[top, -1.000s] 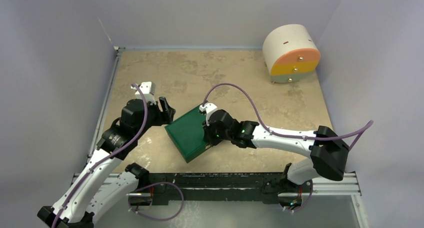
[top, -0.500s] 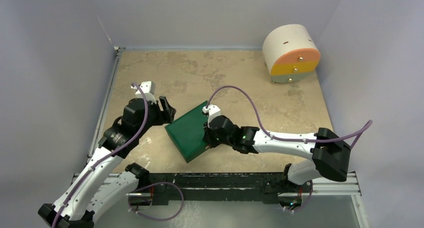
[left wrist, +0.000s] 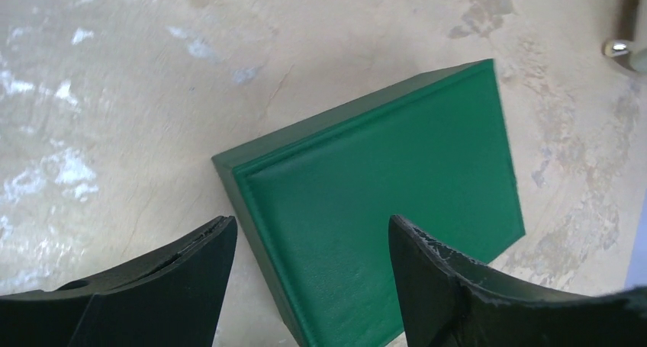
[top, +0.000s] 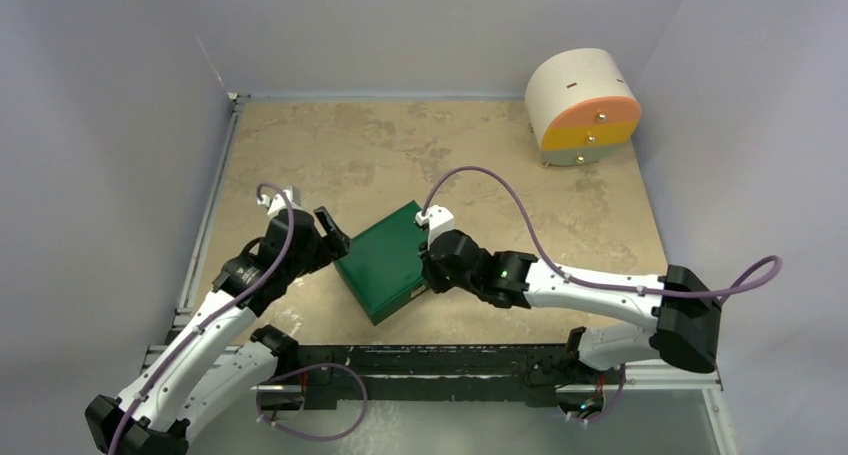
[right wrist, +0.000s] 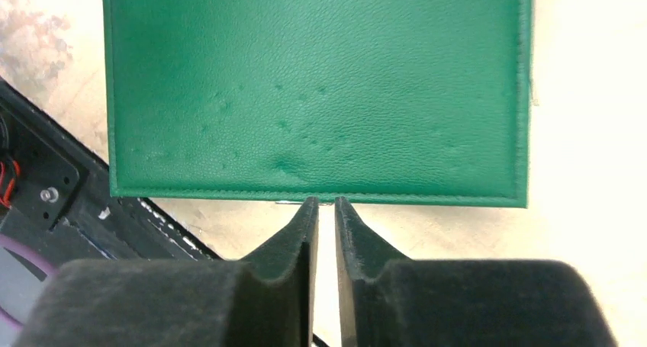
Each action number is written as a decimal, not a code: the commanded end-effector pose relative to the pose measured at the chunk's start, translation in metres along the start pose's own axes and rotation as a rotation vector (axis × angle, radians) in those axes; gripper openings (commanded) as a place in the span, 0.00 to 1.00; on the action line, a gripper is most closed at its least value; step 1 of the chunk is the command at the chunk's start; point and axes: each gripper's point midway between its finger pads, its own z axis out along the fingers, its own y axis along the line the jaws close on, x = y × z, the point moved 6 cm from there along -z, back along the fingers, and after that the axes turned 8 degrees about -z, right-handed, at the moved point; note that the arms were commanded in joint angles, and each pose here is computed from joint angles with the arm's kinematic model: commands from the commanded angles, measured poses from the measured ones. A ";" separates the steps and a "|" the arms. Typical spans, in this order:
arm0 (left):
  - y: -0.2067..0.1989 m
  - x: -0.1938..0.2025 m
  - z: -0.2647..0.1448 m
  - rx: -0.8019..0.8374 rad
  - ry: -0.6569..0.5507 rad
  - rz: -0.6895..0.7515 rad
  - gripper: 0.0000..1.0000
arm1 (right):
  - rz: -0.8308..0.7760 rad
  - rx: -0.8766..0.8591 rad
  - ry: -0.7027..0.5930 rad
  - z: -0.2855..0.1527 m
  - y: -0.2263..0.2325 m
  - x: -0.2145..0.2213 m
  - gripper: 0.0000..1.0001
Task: Organize the mixed jewelry
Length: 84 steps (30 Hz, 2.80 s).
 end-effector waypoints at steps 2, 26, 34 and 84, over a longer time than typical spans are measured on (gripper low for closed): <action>0.015 0.009 0.001 -0.065 -0.016 -0.161 0.75 | -0.010 0.058 -0.110 -0.026 -0.010 -0.027 0.28; -0.019 0.061 0.080 0.134 0.275 -0.218 0.77 | 0.068 0.134 -0.156 -0.059 -0.045 0.013 0.73; -0.052 0.053 0.111 0.163 0.327 -0.104 0.76 | 0.101 0.205 -0.144 -0.066 -0.059 0.027 0.79; -0.130 -0.119 -0.012 0.095 -0.233 0.287 0.76 | 0.332 0.566 -0.104 -0.101 -0.158 -0.015 0.99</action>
